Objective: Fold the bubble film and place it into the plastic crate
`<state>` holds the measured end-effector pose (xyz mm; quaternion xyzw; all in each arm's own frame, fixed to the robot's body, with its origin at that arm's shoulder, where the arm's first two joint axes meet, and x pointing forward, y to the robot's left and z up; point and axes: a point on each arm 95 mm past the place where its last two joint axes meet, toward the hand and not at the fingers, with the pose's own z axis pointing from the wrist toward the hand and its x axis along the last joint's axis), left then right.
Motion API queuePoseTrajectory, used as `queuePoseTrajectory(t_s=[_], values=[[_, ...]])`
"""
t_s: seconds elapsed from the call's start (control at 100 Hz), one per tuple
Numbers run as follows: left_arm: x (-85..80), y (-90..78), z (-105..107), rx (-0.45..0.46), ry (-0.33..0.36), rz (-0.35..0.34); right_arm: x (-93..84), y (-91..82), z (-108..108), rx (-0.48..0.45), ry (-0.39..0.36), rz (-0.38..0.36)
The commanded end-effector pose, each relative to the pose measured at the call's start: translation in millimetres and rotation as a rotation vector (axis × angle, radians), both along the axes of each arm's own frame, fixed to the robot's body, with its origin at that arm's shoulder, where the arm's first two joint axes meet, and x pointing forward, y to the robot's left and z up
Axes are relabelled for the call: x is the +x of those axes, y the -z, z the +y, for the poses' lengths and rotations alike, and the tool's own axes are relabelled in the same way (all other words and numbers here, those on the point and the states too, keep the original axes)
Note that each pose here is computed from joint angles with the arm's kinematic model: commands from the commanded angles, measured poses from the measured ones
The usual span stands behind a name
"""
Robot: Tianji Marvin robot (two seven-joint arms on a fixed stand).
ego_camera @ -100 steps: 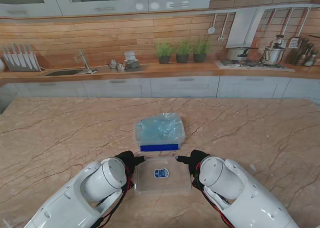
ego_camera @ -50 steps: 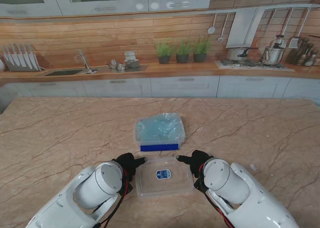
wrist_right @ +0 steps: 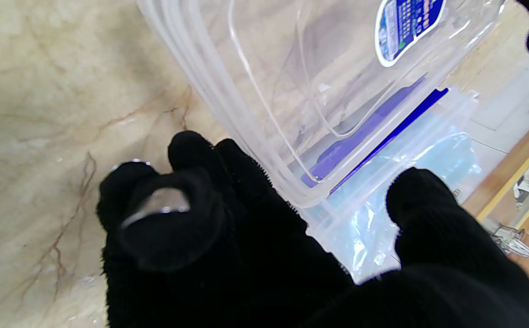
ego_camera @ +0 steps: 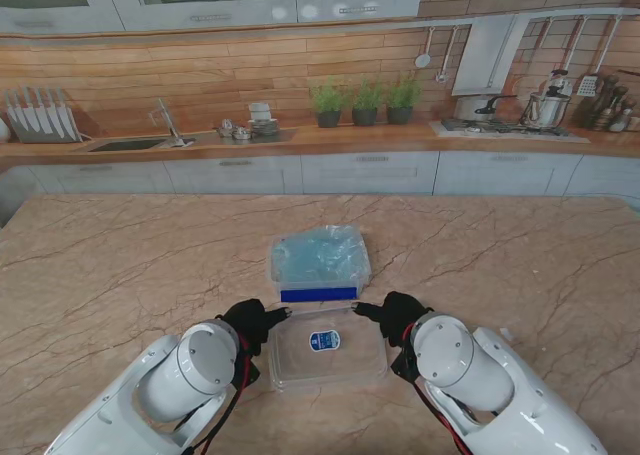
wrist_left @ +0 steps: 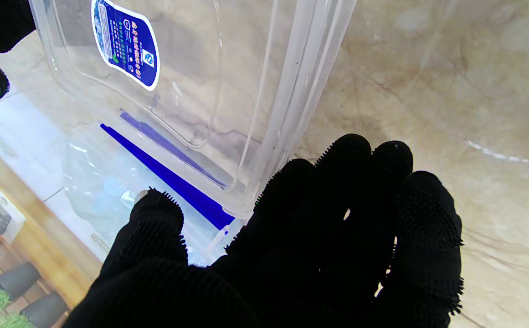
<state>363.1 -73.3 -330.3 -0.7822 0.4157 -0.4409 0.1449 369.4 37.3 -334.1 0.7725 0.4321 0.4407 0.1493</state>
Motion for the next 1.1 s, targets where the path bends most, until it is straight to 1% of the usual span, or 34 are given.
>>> queuePoseTrajectory(t_s=[0.0,0.15,0.25,0.42,0.59,0.74,0.91,1.09], values=[[-8.1,-14.0,-24,-0.077,0.056,-0.016,-7.2,-16.3,28,0.082,-0.066,-0.018],[-6.4,-23.1,-23,-0.098,0.059,-0.039,-5.3,-28.8,30,0.093,-0.083,-0.035],[-4.2,-31.6,-21,-0.105,0.067,-0.06,-1.1,-38.9,32,0.095,-0.102,-0.048],[0.6,-46.2,-18,-0.114,0.064,-0.13,14.2,-59.4,37,0.089,-0.155,-0.057],[10.2,-60.2,-15,-0.118,0.065,-0.176,30.5,-73.6,42,0.104,-0.189,-0.064],[26.4,-70.6,-12,-0.115,0.066,-0.193,50.1,-83.1,45,0.11,-0.195,-0.068],[48.8,-79.8,-10,-0.115,0.057,-0.204,72.3,-89.5,45,0.102,-0.178,-0.056],[72.9,-86.9,-7,-0.112,0.034,-0.2,94.9,-94.9,44,0.089,-0.154,-0.039]])
